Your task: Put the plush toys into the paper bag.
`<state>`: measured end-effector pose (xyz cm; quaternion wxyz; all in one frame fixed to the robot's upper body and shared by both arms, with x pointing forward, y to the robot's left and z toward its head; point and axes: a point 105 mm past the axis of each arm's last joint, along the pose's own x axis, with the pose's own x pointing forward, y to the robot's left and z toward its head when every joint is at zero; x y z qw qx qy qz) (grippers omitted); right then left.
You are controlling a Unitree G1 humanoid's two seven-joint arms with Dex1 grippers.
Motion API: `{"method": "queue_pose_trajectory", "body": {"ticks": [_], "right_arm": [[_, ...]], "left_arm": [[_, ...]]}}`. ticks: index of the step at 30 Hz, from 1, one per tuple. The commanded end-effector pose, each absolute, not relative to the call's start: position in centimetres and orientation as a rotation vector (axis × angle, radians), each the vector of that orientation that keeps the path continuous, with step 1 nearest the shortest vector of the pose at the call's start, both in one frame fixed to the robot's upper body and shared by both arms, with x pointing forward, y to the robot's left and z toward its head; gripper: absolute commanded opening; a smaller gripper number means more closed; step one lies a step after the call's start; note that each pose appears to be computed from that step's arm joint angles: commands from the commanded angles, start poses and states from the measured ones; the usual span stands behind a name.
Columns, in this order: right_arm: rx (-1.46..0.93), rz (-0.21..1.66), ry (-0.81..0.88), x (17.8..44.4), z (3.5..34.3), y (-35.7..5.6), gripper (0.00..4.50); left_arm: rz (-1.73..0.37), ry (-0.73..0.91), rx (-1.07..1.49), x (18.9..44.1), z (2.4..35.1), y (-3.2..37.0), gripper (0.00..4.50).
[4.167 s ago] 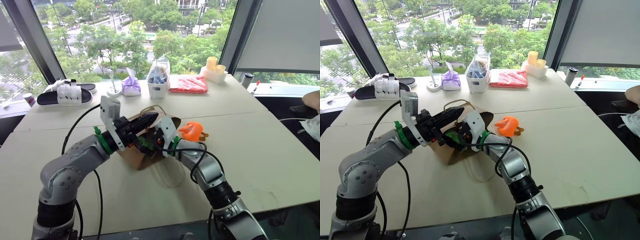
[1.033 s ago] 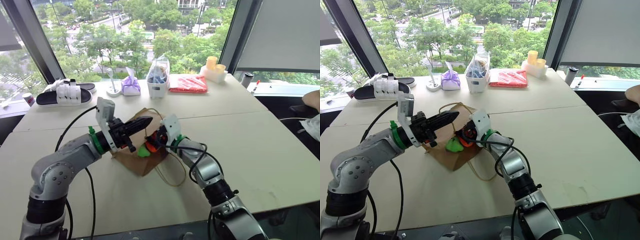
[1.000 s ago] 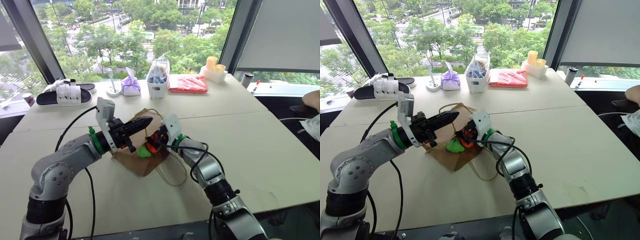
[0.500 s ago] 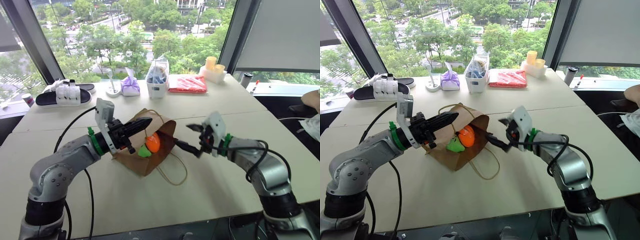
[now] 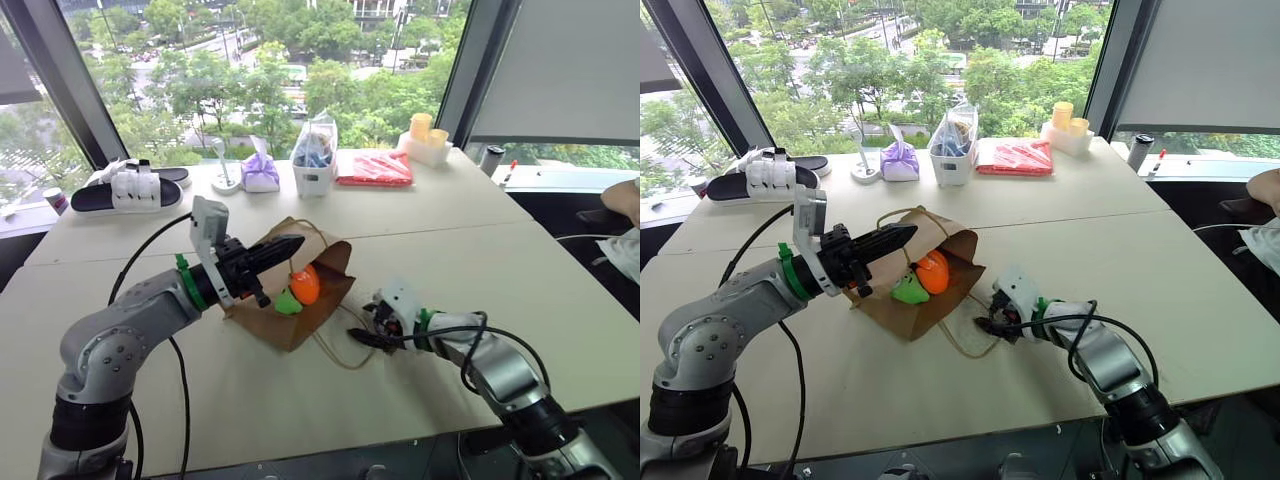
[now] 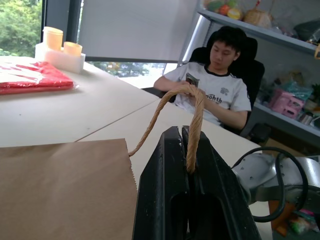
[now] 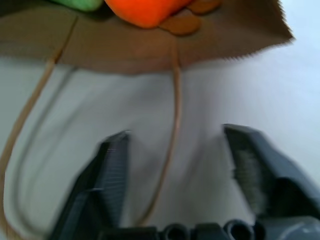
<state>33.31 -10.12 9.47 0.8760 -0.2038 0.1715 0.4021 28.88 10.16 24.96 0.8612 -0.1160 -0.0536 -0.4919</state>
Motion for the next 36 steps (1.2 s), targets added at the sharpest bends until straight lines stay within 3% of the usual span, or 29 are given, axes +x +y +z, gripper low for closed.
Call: {"method": "queue_pose_trajectory", "body": {"ticks": [1,3,4,15,19,24,27,34,35,36], "right_arm": [[-0.434,0.827,0.342,33.8,10.0,-9.9,1.06],[-0.424,0.832,0.329,33.8,10.5,-9.8,0.11],[-0.413,0.835,0.323,33.8,10.8,-9.7,0.04],[-0.148,0.811,0.033,35.1,24.9,-11.7,0.04],[-0.109,0.804,-0.028,35.6,27.9,-11.9,0.04],[-0.110,0.805,-0.023,36.2,27.7,-11.6,0.04],[-0.136,0.791,0.027,36.9,25.6,-11.6,0.04],[-0.185,0.776,0.044,37.1,24.3,-12.1,0.04],[-0.189,0.781,0.039,37.1,24.4,-12.2,0.01],[-0.194,0.774,0.028,37.1,24.6,-12.5,0.28]], "left_arm": [[-1.038,-0.174,-0.216,28.4,26.4,10.1,0.00],[-1.035,-0.175,-0.217,28.4,26.4,10.2,0.00],[-1.034,-0.176,-0.217,28.5,26.4,10.3,0.00],[-1.018,-0.252,-0.257,29.6,28.7,10.0,0.00],[-0.915,-0.314,-0.319,31.4,29.9,11.0,0.00],[-0.871,-0.265,-0.315,32.7,28.2,11.2,0.00],[-0.833,-0.205,-0.313,33.4,26.2,11.4,0.00],[-0.863,-0.138,-0.262,33.3,24.8,10.9,0.00],[-0.878,-0.133,-0.263,33.1,24.7,10.7,0.26],[-0.899,-0.119,-0.264,32.9,24.6,10.4,0.57]]}}
